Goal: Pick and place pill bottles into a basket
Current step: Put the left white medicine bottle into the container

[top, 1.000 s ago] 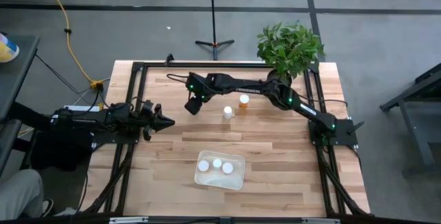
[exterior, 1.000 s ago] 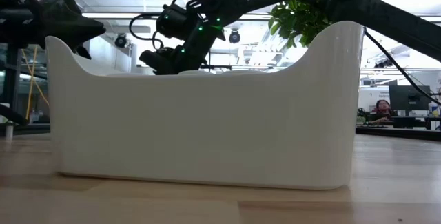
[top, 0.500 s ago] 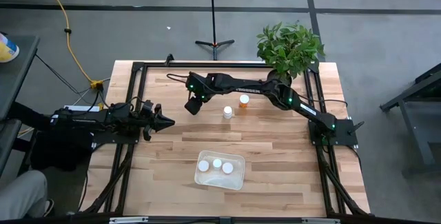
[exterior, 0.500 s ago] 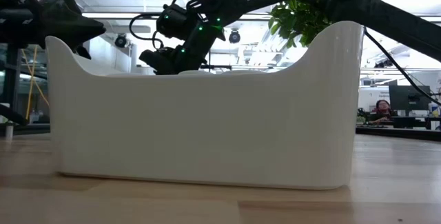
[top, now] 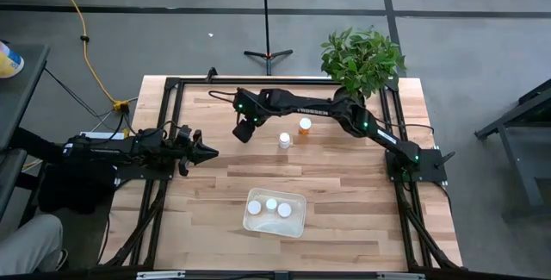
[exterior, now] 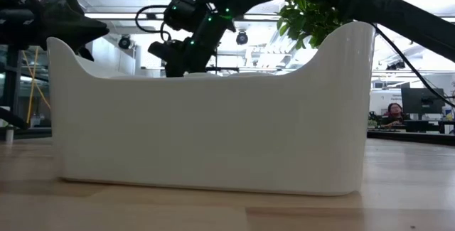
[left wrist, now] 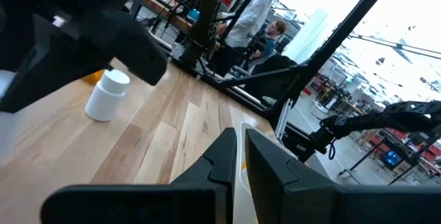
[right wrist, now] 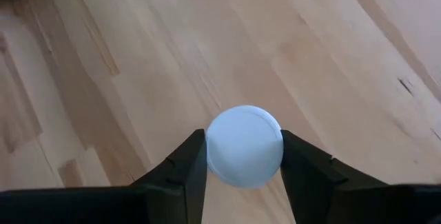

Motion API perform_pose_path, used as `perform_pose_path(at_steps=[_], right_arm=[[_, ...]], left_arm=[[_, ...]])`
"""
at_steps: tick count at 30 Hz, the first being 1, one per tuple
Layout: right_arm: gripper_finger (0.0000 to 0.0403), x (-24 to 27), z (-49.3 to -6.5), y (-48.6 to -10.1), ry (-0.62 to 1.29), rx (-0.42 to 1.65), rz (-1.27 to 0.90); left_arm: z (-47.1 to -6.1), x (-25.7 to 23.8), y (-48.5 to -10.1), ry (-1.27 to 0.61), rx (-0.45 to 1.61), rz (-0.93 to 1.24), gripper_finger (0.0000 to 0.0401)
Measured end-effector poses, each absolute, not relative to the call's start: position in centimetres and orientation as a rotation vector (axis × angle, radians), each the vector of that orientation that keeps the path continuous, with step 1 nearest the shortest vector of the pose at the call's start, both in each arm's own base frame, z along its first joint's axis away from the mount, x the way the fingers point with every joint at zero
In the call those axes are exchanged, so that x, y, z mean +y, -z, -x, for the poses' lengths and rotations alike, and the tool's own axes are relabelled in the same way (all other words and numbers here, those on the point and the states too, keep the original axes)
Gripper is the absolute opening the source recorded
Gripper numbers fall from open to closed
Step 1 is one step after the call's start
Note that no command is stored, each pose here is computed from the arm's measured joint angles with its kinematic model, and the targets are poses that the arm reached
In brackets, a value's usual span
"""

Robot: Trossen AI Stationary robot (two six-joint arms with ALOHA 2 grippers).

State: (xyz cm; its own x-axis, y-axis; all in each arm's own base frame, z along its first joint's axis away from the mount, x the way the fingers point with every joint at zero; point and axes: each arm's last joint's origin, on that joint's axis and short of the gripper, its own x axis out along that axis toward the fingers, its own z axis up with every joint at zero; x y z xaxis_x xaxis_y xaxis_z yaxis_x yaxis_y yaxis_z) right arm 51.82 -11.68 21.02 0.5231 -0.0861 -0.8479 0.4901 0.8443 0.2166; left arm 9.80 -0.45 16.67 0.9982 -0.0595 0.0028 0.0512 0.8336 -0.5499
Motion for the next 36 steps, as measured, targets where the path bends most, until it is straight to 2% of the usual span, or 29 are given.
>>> perform_pose_path(at_steps=[13, 26, 36], right_arm=[[0.0142, -8.9, -50.6, -24.5, 0.362, 0.984, -0.399], [0.0142, -3.8, -48.4, -30.2, 0.332, 0.942, -0.351], [0.0142, 2.0, -47.4, -31.4, 0.281, 0.967, -0.358]], left_arm=[[-9.8, -0.4, -16.7, 0.057, 0.014, 0.581, 0.0067], [-9.8, -0.4, -16.7, 0.057, 0.014, 0.581, 0.0067], [-9.8, -0.4, -16.7, 0.056, 0.014, 0.581, 0.0067]])
